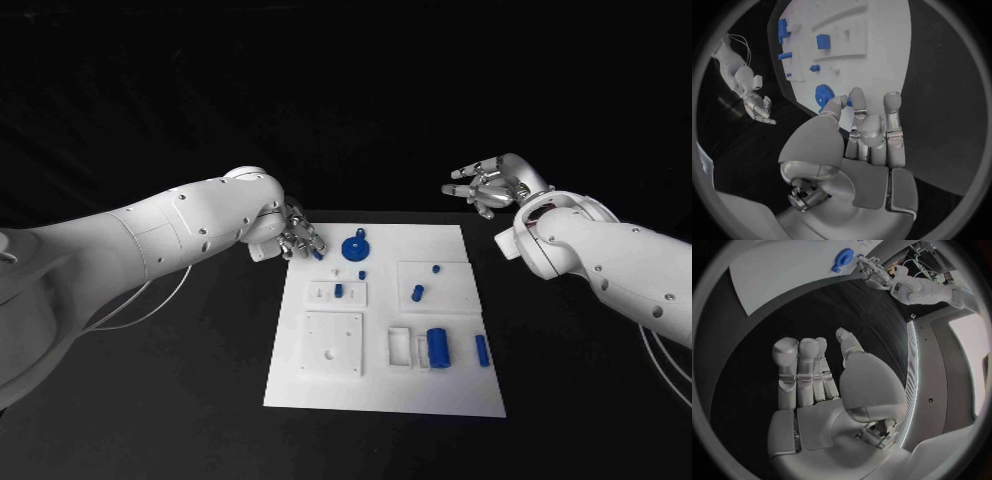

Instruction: Assemble the parts on the task board

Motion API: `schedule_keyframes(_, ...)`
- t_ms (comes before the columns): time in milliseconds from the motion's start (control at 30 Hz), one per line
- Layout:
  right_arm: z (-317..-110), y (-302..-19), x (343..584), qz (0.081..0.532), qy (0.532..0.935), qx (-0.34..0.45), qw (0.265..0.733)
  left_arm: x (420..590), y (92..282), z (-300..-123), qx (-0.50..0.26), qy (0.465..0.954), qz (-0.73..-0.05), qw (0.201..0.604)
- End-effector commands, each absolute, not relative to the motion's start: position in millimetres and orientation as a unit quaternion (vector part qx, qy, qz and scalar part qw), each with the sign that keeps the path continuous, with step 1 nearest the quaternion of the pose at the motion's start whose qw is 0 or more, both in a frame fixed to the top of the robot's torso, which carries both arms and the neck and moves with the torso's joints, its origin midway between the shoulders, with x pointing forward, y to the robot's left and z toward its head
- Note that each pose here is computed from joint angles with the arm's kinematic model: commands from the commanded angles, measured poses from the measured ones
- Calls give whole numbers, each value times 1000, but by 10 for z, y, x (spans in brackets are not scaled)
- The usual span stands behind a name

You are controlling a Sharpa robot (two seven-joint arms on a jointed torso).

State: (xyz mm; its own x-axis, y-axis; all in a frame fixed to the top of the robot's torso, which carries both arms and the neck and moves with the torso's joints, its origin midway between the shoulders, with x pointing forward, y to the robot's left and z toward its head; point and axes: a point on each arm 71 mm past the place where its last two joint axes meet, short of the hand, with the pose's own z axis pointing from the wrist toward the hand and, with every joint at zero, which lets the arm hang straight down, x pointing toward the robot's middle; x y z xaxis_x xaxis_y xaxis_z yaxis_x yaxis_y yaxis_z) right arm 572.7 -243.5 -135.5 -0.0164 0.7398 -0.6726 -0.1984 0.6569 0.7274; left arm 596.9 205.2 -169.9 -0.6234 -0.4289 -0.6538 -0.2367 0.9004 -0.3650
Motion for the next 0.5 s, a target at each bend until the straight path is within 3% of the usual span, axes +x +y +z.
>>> schedule_keyframes(33,-1372,-2420,5725,356,624,215,661,5947,2018,-1701,-199,892,-140,380)
schedule_keyframes(300,-1389,-2448,5720,354,626,217,660,5863,2031,-1664,-215,879,-152,397)
schedule_keyframes(500,-1415,-2482,5717,351,628,220,659,5705,2085,-1585,-224,863,-151,428)
